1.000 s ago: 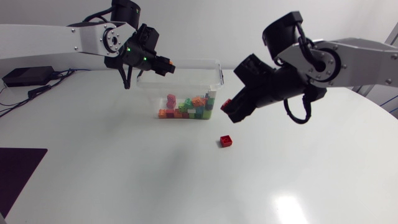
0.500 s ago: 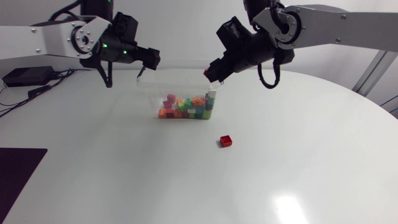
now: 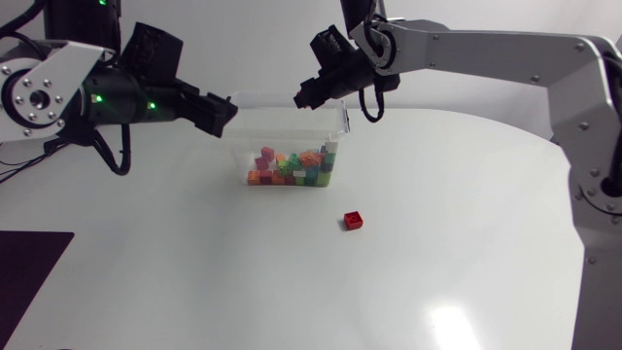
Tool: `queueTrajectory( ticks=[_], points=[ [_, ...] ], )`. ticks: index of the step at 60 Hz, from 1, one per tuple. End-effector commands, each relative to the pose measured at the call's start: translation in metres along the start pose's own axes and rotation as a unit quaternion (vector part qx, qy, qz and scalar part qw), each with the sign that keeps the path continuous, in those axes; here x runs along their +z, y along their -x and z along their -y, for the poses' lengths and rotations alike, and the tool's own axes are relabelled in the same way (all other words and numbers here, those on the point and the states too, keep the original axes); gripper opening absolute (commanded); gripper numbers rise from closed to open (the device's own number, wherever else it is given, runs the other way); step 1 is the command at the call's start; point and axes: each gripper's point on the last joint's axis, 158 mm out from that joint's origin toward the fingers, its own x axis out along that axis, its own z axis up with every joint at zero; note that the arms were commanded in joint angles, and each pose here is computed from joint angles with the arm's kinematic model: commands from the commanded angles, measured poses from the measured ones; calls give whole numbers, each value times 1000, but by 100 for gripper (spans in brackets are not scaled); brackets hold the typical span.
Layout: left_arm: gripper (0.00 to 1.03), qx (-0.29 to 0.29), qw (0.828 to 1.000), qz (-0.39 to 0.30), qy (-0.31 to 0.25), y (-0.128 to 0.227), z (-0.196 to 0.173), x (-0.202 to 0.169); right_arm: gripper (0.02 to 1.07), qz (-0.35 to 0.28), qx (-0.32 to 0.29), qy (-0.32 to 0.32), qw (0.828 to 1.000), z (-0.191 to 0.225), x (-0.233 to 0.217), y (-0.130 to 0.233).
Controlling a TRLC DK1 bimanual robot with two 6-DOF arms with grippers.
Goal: Place the duplo bricks in the container
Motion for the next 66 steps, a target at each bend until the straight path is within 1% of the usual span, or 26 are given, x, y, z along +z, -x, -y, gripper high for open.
queueTrajectory(
  ticks=[1, 2, 4, 5, 11, 17, 26, 36, 46, 50, 56, 59, 66],
  points=[
    [99, -39, 998, -15, -38, 1, 30, -14, 70, -8, -4, -8, 1000, -1, -6, -21],
    [99, -42, 998, -16, -40, 1, 32, -16, 80, -10, -6, -6, 1000, -1, -7, -24],
    [99, -59, 997, -26, -53, -1, 46, -24, 95, -12, -12, -2, 1000, 0, -8, -26],
    [98, -64, 996, -28, -58, -2, 50, -26, 97, -13, -15, -1, 1000, 2, -9, -26],
    [98, -104, 989, -49, -89, -7, 81, -42, 101, -18, -18, -3, 1000, 5, -13, -20],
    [98, -137, 982, -70, -106, -12, 102, -55, 101, -17, -27, -8, 999, 13, -15, 3],
    [98, -177, 971, -97, -129, -23, 131, -76, 101, -13, -40, -18, 999, 25, -25, 63],
    [98, -214, 958, -122, -144, -42, 155, -89, 101, -24, -52, -19, 998, 27, -63, 127],
    [98, -240, 947, -138, -163, -58, 180, -92, 101, -48, -40, -4, 998, -1, -109, 178],
    [98, -254, 940, -148, -175, -64, 194, -95, 101, -59, -32, 0, 998, -14, -129, 195],
    [98, -269, 932, -153, -189, -72, 211, -95, 101, -85, -16, 9, 996, -33, -161, 211],
    [98, -279, 925, -161, -199, -76, 221, -99, 101, -96, -6, 10, 995, -42, -176, 218],
    [98, -289, 917, -176, -209, -88, 231, -106, 101, -126, 13, 18, 992, -61, -209, 227]
  ],
)
